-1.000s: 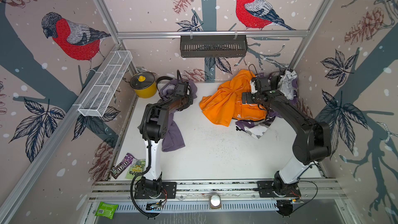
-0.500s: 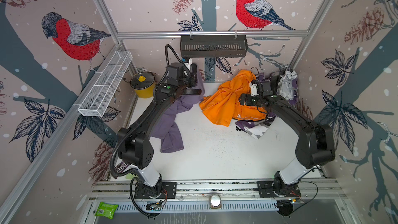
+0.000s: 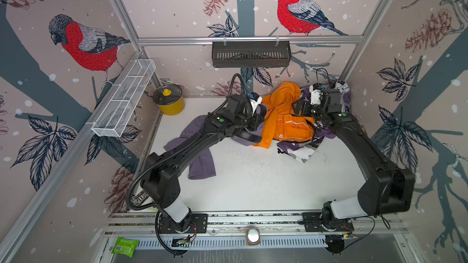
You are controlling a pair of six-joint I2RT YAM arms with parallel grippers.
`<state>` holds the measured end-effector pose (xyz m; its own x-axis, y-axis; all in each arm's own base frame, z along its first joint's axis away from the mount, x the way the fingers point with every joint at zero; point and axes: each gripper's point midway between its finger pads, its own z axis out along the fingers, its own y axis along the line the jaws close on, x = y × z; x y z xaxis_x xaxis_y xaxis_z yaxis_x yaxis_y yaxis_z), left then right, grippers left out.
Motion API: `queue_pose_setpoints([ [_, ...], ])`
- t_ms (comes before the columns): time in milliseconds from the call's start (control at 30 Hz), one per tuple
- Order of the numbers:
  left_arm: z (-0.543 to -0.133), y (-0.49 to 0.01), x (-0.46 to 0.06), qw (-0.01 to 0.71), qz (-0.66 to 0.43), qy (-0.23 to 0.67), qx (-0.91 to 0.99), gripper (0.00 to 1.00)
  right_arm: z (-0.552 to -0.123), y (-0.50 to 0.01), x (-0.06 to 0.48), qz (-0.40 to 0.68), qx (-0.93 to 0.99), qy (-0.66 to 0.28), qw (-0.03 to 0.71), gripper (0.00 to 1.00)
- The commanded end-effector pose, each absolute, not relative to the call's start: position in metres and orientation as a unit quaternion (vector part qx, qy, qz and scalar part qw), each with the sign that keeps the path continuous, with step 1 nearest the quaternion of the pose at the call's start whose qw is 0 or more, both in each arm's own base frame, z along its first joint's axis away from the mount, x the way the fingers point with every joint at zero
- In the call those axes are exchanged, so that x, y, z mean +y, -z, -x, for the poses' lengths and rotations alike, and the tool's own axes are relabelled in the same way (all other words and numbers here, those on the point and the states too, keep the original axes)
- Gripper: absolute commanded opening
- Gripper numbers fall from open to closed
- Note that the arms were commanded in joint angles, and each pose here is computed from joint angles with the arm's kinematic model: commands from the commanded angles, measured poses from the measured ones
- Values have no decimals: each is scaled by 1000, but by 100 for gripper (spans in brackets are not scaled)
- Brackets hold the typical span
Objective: Remove the belt from the trousers
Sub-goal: Adjust the trousers at the center of the board.
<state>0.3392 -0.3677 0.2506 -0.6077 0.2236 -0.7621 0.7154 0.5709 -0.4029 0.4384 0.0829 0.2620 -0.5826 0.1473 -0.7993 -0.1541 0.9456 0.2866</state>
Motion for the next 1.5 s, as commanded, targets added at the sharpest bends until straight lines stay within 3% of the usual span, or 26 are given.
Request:
queue_pose_setpoints([
  [0, -313, -236, -406, 276, -338, 412, 800, 8, -436, -258, 76, -10, 878, -162, 450, 100],
  [67, -296, -222, -407, 238, -354, 407, 808, 58, -437, -252, 82, 5, 884, -160, 440, 100],
  [100, -290, -224, -402, 243, -354, 404, 808, 73, -437, -248, 88, 15, 887, -160, 434, 99],
  [133, -287, -230, -394, 259, -347, 401, 807, 84, -439, -245, 96, 29, 889, -157, 429, 100],
  [233, -286, -254, -359, 328, -295, 382, 812, 94, -445, -229, 125, 69, 899, -149, 406, 100],
  [433, -291, -271, -307, 419, -199, 373, 804, 98, -466, -214, 179, 121, 905, -164, 373, 99],
  [667, -279, -271, -326, 381, -236, 411, 794, 98, -470, -229, 237, 170, 895, -181, 371, 99],
  [800, -284, -255, -342, 319, -258, 393, 823, 99, -461, -216, 261, 186, 897, -206, 345, 99],
  [1000, -293, -283, -304, 430, -255, 306, 810, 98, -439, -200, 280, 183, 898, -245, 317, 100],
  [1167, -283, -249, -308, 369, -272, 306, 835, 98, -427, -199, 304, 198, 890, -272, 309, 100],
  [1300, -283, -235, -301, 354, -245, 304, 850, 98, -423, -218, 304, 180, 875, -292, 342, 100],
  [1467, -264, -210, -306, 328, -265, 358, 833, 99, -410, -222, 317, 193, 867, -326, 322, 99],
])
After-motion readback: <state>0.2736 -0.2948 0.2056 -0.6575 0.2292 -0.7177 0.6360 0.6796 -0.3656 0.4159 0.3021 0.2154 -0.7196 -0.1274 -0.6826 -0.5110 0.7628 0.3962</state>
